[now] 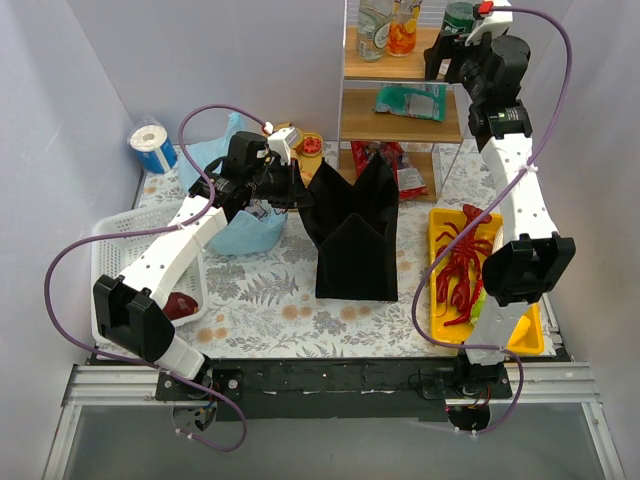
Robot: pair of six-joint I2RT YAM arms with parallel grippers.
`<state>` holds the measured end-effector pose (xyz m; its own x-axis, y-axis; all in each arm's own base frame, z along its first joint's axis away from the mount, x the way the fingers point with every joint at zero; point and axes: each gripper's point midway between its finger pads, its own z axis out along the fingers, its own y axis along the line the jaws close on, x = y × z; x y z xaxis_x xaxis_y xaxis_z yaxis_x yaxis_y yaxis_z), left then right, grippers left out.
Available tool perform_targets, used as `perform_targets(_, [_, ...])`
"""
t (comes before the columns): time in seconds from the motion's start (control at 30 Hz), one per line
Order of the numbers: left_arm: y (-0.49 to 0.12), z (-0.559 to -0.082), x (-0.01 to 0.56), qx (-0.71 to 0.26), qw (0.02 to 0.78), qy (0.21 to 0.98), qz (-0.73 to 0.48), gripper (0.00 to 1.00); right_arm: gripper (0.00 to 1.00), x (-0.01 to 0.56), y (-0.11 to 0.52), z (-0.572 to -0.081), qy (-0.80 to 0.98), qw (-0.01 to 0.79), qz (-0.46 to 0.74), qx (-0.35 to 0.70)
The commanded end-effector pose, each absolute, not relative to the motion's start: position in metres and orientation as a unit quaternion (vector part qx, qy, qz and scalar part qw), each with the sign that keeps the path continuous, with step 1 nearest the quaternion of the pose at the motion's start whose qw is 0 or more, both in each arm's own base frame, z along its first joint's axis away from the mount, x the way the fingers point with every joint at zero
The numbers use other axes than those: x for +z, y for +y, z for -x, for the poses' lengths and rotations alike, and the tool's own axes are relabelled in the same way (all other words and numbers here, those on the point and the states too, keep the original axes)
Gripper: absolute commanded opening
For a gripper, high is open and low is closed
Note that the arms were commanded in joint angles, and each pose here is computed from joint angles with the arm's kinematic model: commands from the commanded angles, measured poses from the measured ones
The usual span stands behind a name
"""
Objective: Place the mixed food into the grocery bags and tie them
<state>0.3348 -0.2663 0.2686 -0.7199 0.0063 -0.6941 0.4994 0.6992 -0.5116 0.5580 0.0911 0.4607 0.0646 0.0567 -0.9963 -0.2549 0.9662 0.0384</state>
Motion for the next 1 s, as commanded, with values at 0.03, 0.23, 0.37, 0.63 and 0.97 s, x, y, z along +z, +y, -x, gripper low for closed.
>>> perform_targets(0.03, [-0.263,-0.323,0.295,-0.378,0.364,0.837,-0.152,0.0,0.9,0.509,0.092,-0.568,0.604,0.786,0.077,0.104])
perform_targets(0.23, [-0.261,-0.32,0.292,-0.375,0.359,0.841,-0.151,0.0,0.78,0.514,0.093,-0.578,0.588,0.799,0.076,0.102])
perform_targets(0.37, [-0.263,-0.318,0.296,-0.384,0.357,0.838,-0.148,0.0,0.4,0.529,0.097,-0.569,0.572,0.808,0.088,0.112])
perform_targets(0.63, [-0.267,-0.314,0.296,-0.399,0.343,0.838,-0.147,0.0,0.09,0.571,0.121,-0.512,0.529,0.824,0.142,0.148])
perform_targets(0.97, [-0.266,-0.313,0.3,-0.398,0.352,0.833,-0.151,0.0,0.04,0.595,0.196,-0.403,0.488,0.823,0.197,0.216])
